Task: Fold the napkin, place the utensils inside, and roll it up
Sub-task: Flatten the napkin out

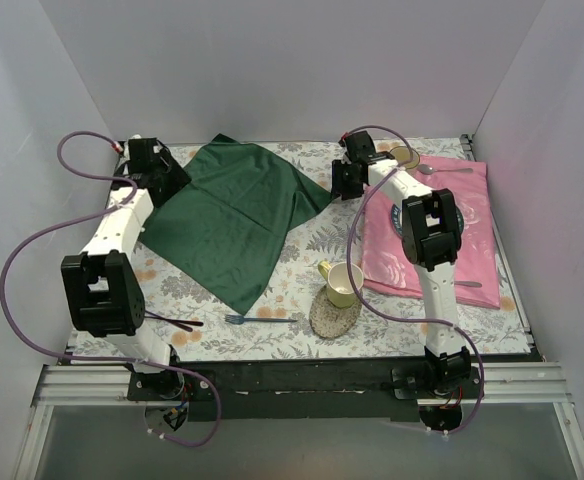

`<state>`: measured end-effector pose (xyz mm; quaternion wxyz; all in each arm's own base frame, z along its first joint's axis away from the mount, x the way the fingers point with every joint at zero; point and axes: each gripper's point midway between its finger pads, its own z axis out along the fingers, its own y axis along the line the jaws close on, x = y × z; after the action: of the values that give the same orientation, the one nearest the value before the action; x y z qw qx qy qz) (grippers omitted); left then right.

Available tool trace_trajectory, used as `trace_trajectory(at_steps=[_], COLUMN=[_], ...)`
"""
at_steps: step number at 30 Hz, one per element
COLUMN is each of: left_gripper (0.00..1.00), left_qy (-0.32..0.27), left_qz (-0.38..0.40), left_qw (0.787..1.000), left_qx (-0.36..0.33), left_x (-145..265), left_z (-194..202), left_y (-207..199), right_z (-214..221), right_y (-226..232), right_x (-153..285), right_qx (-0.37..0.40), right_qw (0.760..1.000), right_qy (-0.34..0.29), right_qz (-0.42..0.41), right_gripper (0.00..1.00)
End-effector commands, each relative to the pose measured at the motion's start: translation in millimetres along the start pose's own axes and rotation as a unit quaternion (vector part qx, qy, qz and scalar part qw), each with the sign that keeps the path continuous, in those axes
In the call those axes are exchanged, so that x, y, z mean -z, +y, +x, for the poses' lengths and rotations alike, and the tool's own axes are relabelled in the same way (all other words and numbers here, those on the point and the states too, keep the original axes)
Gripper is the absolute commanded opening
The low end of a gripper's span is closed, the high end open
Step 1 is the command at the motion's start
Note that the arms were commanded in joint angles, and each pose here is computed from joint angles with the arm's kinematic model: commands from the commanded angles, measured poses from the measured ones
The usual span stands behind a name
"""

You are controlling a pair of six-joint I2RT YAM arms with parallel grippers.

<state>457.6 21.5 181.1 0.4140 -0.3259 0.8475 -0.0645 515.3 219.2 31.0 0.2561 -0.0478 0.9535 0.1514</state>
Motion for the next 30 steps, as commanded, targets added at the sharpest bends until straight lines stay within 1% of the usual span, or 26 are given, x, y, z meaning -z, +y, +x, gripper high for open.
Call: trace_trajectory(at_steps=[1,2,4,5,6,7,8,9,10,11,12,13,14,20,21,25,27,28,29,30], left_gripper=[0.58,0.57,0.57,0.57,0.57,0.57,0.57,0.56,0.56,0.55,0.55,0.55,0.55,0.57,0.59,0.60,0.60,0.61,0.61,0.62], left_qy=[0.112,0.125,0.130,0.144,0.136,0.140,0.152,0.155,0.162,0.166,0.176,0.185,0.189,0.179,0.185,0.191,0.185,0.183,0.195,0.205], left_qz=[0.111,0.134,0.155,0.158,0.175,0.178,0.176,0.181,0.186,0.186,0.187,0.187,0.187,0.193,0.187,0.178,0.176,0.181,0.197,0.200], left_qw=[0.987,0.983,0.979,0.976,0.975,0.973,0.972,0.970,0.968,0.968,0.966,0.964,0.963,0.964,0.964,0.965,0.966,0.965,0.960,0.957], left_qx=[-0.027,-0.028,-0.030,-0.032,-0.033,-0.034,-0.036,-0.036,-0.038,-0.039,-0.040,-0.039,-0.038,-0.033,-0.032,-0.033,-0.035,-0.037,-0.041,-0.043], left_x=[16,23,30,31,36,37,37,36,37,36,35,33,33,37,37,34,35,36,39,37], left_z=[77,86,101,116,116,121,132,137,145,150,156,161,163,150,151,147,144,143,148,153], left_y=[-49,-58,-69,-66,-73,-74,-72,-74,-75,-74,-73,-73,-73,-83,-83,-86,-85,-87,-91,-90], right_z=[-3,2,7,8,8,8,7,3,3,-2,-6,-9,-16,-42,-49,-62,-64,-66,-63,-62], right_y=[15,14,21,21,19,19,19,12,10,3,-3,-7,-9,-21,-20,-19,-15,-9,2,8], right_x=[3,-3,-7,-7,-8,-9,-11,-10,-11,-10,-9,-7,-3,26,31,44,46,46,44,42], right_qx=[0.025,0.023,0.021,0.021,0.019,0.019,0.015,0.015,0.017,0.021,0.026,0.029,0.030,0.059,0.070,0.085,0.085,0.087,0.083,0.079], right_qw=[1.000,1.000,1.000,1.000,1.000,1.000,1.000,1.000,1.000,0.999,0.998,0.997,0.996,0.989,0.987,0.984,0.985,0.985,0.988,0.989], right_qy=[-0.010,-0.001,0.005,0.003,-0.002,-0.005,-0.006,-0.012,-0.014,-0.021,-0.029,-0.032,-0.039,-0.077,-0.086,-0.105,-0.111,-0.119,-0.116,-0.115], right_qz=[-0.012,-0.012,-0.021,-0.017,-0.010,-0.009,-0.006,0.015,0.019,0.039,0.057,0.065,0.071,0.109,0.112,0.117,0.105,0.086,0.056,0.037], right_gripper=[0.45,0.45,0.42,0.42,0.42,0.37,0.37,0.36,0.28,0.26,0.19,0.07,0.01,0.01,0.01,0.01,0.01,0.01,0.06,0.22])
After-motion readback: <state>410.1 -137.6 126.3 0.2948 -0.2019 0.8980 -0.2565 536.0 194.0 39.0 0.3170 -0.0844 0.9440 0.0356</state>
